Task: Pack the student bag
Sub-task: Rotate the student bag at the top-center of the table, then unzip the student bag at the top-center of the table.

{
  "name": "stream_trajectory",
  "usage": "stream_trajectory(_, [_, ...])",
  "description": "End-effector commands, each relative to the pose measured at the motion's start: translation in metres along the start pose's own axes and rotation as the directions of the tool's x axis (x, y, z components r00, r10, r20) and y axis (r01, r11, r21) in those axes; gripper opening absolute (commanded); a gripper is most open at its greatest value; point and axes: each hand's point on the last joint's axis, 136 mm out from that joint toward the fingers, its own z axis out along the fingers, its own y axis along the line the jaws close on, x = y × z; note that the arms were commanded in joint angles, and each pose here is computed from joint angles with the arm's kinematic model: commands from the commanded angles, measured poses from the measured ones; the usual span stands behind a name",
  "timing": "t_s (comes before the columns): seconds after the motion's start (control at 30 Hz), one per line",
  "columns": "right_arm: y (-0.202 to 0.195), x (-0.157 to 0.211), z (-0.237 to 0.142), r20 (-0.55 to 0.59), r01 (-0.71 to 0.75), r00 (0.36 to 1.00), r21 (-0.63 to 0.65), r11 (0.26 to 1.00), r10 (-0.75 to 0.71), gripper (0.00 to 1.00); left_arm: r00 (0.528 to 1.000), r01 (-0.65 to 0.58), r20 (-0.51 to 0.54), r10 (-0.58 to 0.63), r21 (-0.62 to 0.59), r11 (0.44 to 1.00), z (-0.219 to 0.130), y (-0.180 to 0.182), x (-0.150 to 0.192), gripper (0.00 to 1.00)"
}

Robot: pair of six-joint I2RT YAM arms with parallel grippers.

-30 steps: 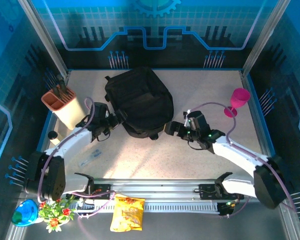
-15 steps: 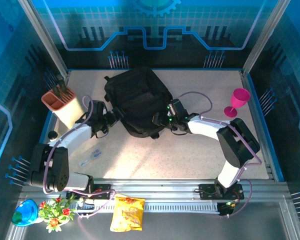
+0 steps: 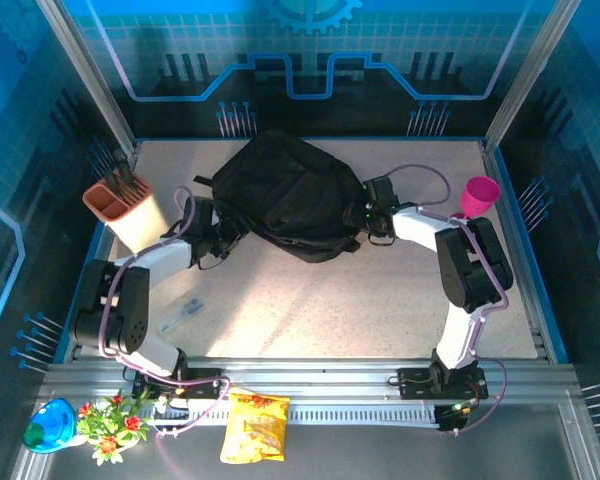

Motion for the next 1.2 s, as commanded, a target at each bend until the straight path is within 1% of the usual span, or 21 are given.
stream_trajectory(0.0, [-0.007,-0.011,-0.014,0.003,0.052,0.999,0.03,0.998,-0.052,0.62,1.0,0.031,-0.007,-0.03,0.132,0.991,0.009,-0.029,-0.001,0.62])
stream_trajectory(0.1, [0.001,-0.017,-0.034,0.018,0.047,0.999,-0.011,0.999,-0.047,0.66,0.999,0.042,-0.002,-0.042,0.156,0.987,0.019,-0.036,0.002,0.54])
stream_trajectory(0.17, [0.005,-0.017,-0.047,0.024,0.043,0.999,-0.038,0.998,-0.042,0.68,0.998,0.054,0.012,-0.057,0.148,0.988,0.026,-0.034,0.001,0.46])
stream_trajectory(0.33, [0.009,-0.009,-0.07,0.022,0.016,1.0,-0.093,0.996,-0.014,0.69,0.995,0.097,0.014,-0.101,0.151,0.984,0.042,-0.03,0.001,0.35])
stream_trajectory(0.47, [0.016,-0.003,-0.082,0.011,-0.003,1.0,-0.143,0.99,0.005,0.69,0.993,0.115,0.019,-0.119,0.139,0.984,0.052,-0.025,-0.001,0.33])
stream_trajectory(0.57, [0.022,0.0,-0.09,0.007,-0.009,1.0,-0.176,0.984,0.01,0.68,0.993,0.114,0.004,-0.116,0.144,0.983,0.056,-0.029,-0.002,0.31])
stream_trajectory(0.8, [0.032,0.018,-0.109,0.013,0.02,1.0,-0.2,0.98,-0.018,0.66,0.995,0.104,-0.019,-0.102,0.17,0.98,0.064,-0.036,-0.003,0.24])
stream_trajectory(1.03, [0.053,0.049,-0.124,0.02,0.074,0.997,-0.219,0.973,-0.071,0.64,0.998,0.068,-0.016,-0.066,0.223,0.972,0.052,-0.054,-0.004,0.06])
stream_trajectory(1.13, [0.067,0.061,-0.127,0.031,0.104,0.995,-0.226,0.969,-0.099,0.63,0.999,0.052,-0.011,-0.051,0.255,0.966,0.038,-0.064,-0.003,0.0])
stream_trajectory(1.17, [0.072,0.066,-0.127,0.031,0.112,0.994,-0.232,0.966,-0.108,0.63,0.999,0.047,-0.01,-0.046,0.266,0.963,0.033,-0.067,-0.002,0.0])
